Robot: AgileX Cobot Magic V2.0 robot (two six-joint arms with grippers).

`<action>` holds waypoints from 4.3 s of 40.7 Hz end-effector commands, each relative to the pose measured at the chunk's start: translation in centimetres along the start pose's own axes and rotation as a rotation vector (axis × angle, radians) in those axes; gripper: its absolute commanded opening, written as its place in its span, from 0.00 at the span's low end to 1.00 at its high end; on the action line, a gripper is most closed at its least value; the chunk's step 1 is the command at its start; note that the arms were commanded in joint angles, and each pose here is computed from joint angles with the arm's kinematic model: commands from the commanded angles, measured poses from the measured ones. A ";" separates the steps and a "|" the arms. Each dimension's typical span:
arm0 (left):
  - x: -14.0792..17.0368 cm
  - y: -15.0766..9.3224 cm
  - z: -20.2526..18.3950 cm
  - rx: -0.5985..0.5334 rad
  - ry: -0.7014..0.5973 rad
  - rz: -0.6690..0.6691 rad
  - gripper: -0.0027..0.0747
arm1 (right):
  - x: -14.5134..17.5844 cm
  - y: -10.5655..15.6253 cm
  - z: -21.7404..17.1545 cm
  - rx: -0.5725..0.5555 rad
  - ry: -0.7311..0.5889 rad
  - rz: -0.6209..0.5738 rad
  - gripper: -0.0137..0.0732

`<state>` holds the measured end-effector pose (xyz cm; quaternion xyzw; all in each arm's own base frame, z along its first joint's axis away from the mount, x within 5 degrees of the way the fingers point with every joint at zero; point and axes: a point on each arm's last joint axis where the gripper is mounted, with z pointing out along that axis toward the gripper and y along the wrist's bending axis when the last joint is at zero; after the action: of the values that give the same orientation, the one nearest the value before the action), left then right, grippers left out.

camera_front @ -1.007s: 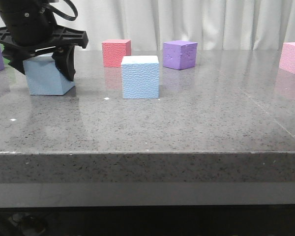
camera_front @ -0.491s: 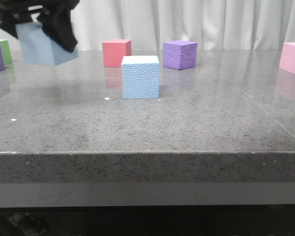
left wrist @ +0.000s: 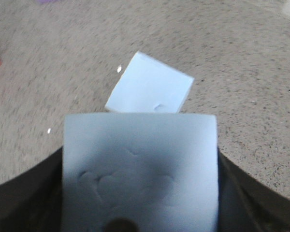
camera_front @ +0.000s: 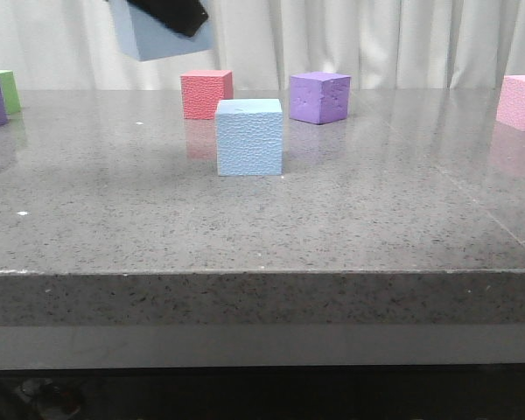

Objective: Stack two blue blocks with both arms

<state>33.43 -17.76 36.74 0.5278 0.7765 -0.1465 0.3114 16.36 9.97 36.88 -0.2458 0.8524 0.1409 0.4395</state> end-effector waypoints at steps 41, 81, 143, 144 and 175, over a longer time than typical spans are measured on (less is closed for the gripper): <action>-4.8 1.0 3.8 0.139 -0.041 0.375 0.51 | -1.2 0.0 -0.9 0.006 -0.099 -0.004 0.92; -4.9 0.9 3.4 0.132 -0.051 0.409 0.76 | -1.2 0.0 -0.9 0.006 -0.099 -0.004 0.92; 9.4 -12.4 -12.3 -0.299 -0.151 -0.569 0.75 | -1.2 0.1 -0.9 -0.010 -0.097 0.015 0.92; 10.0 -12.8 -12.3 -0.305 -0.164 -0.568 0.75 | -1.2 0.1 -0.9 -0.010 -0.097 0.015 0.92; 13.5 -14.8 -11.5 -0.334 -0.222 -0.564 0.01 | -0.7 0.1 -0.9 -0.015 -0.046 0.015 0.14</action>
<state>12.46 -7.18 34.12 0.2250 0.8840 -0.1397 0.3851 16.07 9.98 36.56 -0.2462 0.8626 0.1462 0.4170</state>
